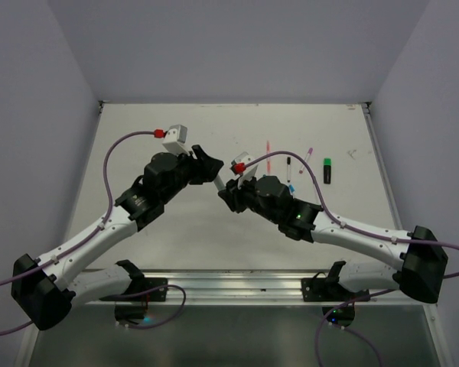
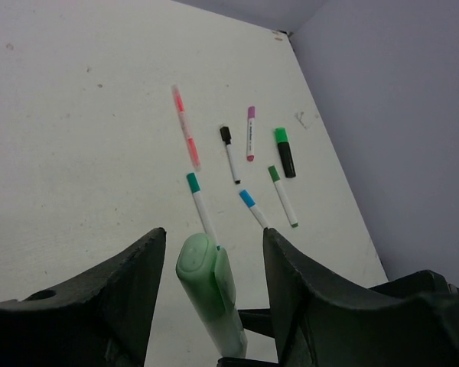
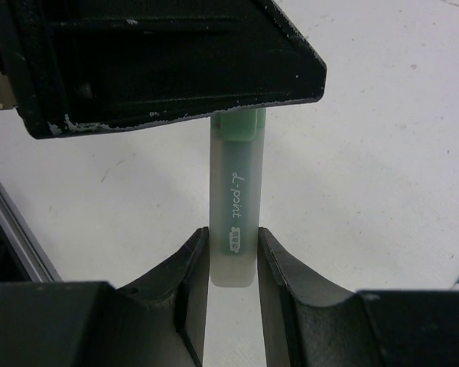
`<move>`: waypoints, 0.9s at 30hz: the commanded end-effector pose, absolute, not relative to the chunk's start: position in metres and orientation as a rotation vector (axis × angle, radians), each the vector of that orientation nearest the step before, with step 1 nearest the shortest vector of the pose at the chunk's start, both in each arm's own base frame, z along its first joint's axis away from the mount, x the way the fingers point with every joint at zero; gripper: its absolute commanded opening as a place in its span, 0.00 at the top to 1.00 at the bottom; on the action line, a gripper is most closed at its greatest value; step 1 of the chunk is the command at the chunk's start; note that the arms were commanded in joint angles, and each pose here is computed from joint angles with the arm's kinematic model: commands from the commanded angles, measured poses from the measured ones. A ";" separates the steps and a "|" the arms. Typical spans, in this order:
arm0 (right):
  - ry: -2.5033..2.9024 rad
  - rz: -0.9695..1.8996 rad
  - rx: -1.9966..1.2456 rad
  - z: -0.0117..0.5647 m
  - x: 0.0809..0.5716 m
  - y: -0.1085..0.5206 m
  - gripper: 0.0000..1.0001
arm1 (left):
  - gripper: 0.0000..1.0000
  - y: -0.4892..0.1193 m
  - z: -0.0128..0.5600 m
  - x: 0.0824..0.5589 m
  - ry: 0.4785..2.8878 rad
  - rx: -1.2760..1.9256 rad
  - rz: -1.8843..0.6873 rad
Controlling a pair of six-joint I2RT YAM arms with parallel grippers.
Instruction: Open the pen caps
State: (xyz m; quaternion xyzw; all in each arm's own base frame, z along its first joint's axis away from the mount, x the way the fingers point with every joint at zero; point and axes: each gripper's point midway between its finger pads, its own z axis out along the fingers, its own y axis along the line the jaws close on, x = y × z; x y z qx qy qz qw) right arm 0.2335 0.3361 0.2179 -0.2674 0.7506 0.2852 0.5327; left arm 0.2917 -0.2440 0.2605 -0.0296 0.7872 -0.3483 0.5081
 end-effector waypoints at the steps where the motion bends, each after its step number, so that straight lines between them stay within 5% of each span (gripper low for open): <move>1: 1.706 0.730 -0.615 0.241 0.232 0.339 1.00 | 0.44 -0.248 0.280 0.296 1.817 -0.068 -0.873; 11: 1.705 0.726 -0.603 0.242 0.233 0.338 1.00 | 0.62 -0.251 0.280 0.294 1.821 -0.057 -0.893; 21: 1.703 0.716 -0.587 0.244 0.235 0.336 1.00 | 0.53 -0.253 0.273 0.291 1.836 -0.053 -0.909; 27: 1.701 0.720 -0.590 0.245 0.234 0.336 1.00 | 0.59 -0.253 0.270 0.291 1.845 -0.054 -0.903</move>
